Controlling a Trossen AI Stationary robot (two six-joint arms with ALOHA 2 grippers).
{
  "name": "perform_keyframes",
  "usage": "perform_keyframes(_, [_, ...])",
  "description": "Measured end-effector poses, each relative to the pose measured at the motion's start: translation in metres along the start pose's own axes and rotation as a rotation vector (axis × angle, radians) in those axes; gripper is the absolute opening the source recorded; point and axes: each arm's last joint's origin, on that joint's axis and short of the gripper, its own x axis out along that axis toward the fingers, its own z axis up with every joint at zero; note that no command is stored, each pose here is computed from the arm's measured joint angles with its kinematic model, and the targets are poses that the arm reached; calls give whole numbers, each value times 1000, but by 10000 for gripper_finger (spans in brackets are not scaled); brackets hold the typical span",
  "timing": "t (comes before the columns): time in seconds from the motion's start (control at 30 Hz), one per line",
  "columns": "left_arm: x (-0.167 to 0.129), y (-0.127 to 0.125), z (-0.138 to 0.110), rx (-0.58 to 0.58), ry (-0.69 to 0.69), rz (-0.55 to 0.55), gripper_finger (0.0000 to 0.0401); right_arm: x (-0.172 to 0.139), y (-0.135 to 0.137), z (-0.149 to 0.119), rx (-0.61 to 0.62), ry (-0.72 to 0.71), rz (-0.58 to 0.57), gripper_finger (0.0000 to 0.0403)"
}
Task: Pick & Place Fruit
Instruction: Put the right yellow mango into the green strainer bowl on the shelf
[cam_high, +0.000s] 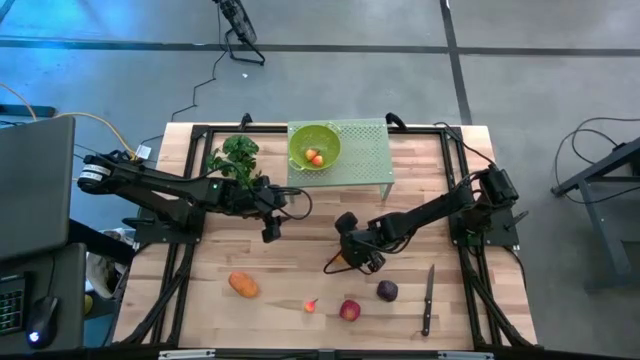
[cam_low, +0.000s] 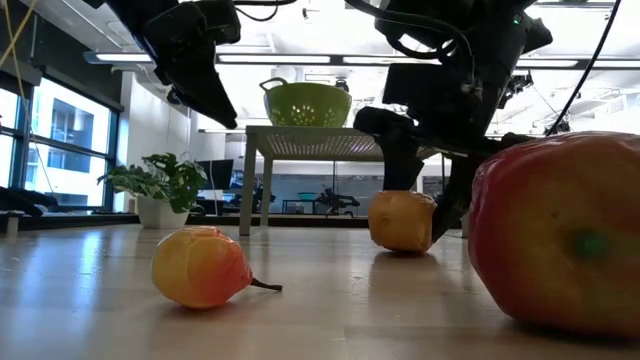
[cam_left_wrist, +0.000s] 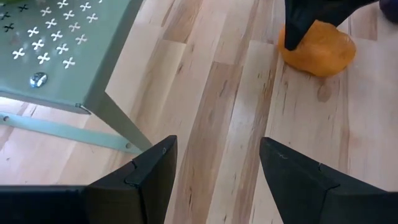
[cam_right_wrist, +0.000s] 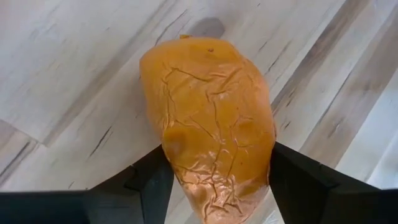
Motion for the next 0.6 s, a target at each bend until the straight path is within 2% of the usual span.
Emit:
perform_keyframes(0.3, [-2,1,-3,7,37,-23,222,-11,-4,2,50,-18,-46,218])
perform_keyframes(0.6, [-26,7,-3,-6,-3,-30,222,-48,-14,6,157,-130,-111,217])
